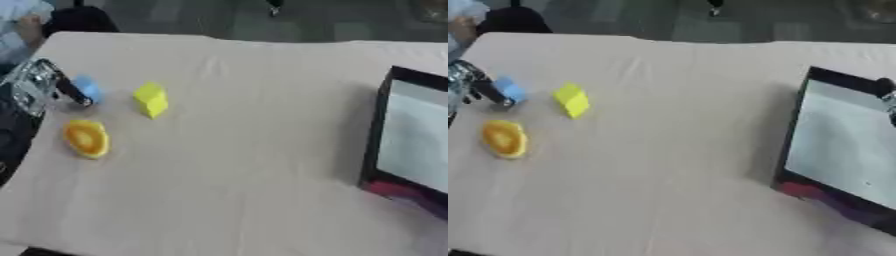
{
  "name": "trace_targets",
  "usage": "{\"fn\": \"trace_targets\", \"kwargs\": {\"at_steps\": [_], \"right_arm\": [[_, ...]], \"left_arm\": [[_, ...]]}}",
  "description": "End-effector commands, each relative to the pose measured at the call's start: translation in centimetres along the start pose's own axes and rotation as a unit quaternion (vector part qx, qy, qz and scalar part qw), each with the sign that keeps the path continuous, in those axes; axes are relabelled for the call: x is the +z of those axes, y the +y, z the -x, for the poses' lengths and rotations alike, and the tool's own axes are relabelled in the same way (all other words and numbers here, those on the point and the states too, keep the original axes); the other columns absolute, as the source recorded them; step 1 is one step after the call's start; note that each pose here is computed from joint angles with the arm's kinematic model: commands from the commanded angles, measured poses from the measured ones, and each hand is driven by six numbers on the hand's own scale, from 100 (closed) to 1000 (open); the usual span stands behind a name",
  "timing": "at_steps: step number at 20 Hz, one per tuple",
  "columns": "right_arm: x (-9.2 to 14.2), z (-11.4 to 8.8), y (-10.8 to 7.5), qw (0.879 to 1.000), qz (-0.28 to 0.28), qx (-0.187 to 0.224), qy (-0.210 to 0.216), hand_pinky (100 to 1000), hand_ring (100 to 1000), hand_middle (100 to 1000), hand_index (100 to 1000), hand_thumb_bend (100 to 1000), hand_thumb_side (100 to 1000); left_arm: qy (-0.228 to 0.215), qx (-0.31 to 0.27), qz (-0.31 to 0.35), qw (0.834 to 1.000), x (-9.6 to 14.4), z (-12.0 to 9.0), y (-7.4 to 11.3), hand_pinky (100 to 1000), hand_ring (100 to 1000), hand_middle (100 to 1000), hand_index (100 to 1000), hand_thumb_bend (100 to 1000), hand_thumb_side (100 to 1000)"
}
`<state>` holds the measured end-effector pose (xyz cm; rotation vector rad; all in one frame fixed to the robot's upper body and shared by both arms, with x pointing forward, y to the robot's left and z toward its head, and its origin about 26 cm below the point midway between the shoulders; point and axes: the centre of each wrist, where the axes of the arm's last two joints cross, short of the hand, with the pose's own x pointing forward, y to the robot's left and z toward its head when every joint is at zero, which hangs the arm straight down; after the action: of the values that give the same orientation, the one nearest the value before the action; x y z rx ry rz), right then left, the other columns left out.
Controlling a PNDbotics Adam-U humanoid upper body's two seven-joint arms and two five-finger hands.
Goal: Pick up the objects with one hand, pass them to the other hand, and then place them into the box on the other side of the table.
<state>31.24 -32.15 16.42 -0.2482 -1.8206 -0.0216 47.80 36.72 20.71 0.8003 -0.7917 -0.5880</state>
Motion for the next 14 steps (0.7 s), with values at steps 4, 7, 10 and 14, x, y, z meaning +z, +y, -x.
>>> {"fn": "trace_targets", "kwargs": {"at_steps": [4,7,10,14], "right_arm": [[-0.2,-1.4,-0.6,1.000,0.001,0.009,-0.026,945,1000,949,953,359,452],[-0.2,-1.7,-0.6,0.999,0.001,0.009,-0.032,945,1000,949,953,358,450],[-0.3,-2.4,-0.5,0.999,-0.003,0.008,-0.043,945,1000,950,953,355,442],[-0.5,-3.9,-0.2,0.997,-0.016,0.004,-0.070,944,1000,954,953,360,428]], "left_arm": [[-0.090,0.013,-0.053,0.994,4.5,-1.4,4.1,825,776,704,521,100,111],[-0.144,0.026,-0.059,0.988,6.5,-2.0,4.3,819,764,694,516,100,150],[-0.190,0.037,-0.061,0.979,8.2,-2.4,4.0,813,757,687,513,100,132],[-0.248,0.035,-0.076,0.965,10.4,-2.8,3.1,786,742,675,507,100,100]]}}
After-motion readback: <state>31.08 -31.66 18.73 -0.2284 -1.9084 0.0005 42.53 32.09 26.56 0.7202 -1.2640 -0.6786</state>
